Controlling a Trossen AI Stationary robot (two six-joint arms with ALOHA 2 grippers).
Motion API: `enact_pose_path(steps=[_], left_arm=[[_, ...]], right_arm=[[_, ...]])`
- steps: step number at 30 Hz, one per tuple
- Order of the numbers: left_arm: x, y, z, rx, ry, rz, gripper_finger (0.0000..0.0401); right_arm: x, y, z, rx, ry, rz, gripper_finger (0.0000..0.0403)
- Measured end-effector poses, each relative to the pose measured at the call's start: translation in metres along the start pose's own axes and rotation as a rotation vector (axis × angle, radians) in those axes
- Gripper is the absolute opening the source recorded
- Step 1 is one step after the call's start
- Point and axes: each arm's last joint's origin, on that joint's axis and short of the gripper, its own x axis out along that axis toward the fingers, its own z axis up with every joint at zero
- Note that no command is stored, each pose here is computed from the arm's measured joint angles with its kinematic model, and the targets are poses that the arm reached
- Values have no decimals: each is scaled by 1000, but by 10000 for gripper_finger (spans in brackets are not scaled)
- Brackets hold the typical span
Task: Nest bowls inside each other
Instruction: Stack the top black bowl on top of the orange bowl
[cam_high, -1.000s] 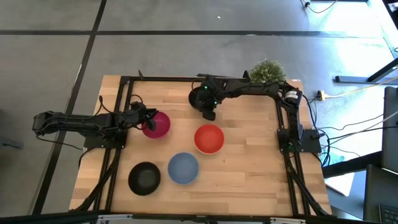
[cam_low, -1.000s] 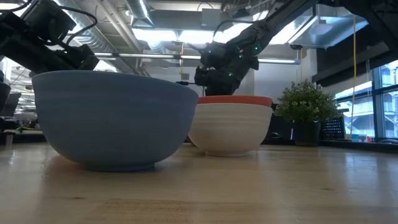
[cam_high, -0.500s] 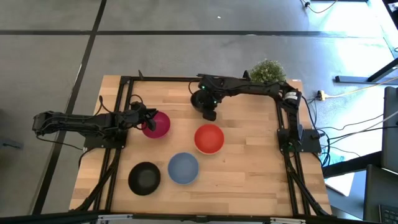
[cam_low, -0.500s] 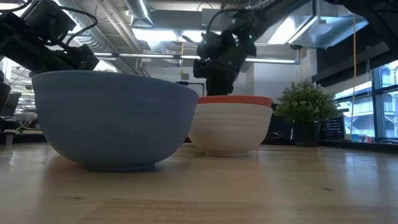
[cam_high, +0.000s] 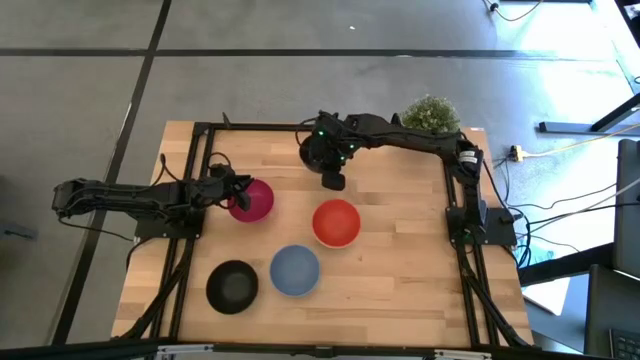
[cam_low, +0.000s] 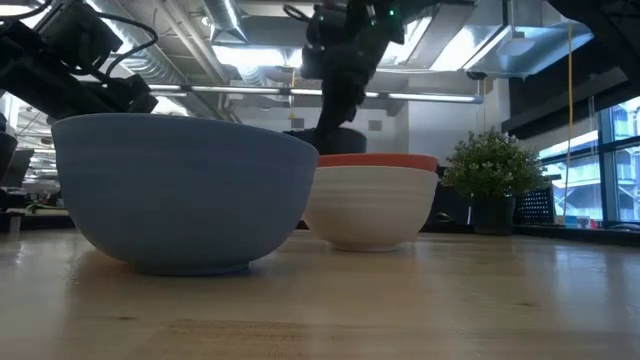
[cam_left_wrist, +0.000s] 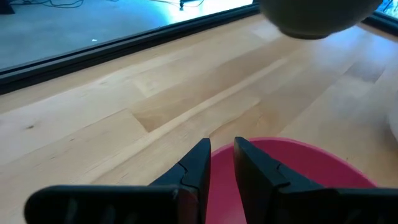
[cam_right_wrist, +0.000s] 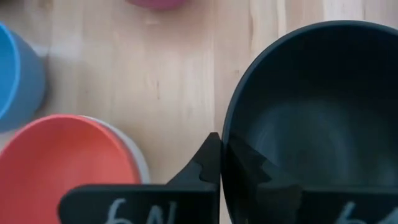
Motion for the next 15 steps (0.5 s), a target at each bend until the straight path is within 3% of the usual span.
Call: enact_pose_path(steps=[7, 15], left_arm=[[0, 0, 0, -3, -2, -1, 65], [0, 0, 1, -7, -7, -4, 65]], right_arm=[[-11, 27, 10, -57, -20, 24, 12], [-44, 54, 13, -85, -77, 15, 12]])
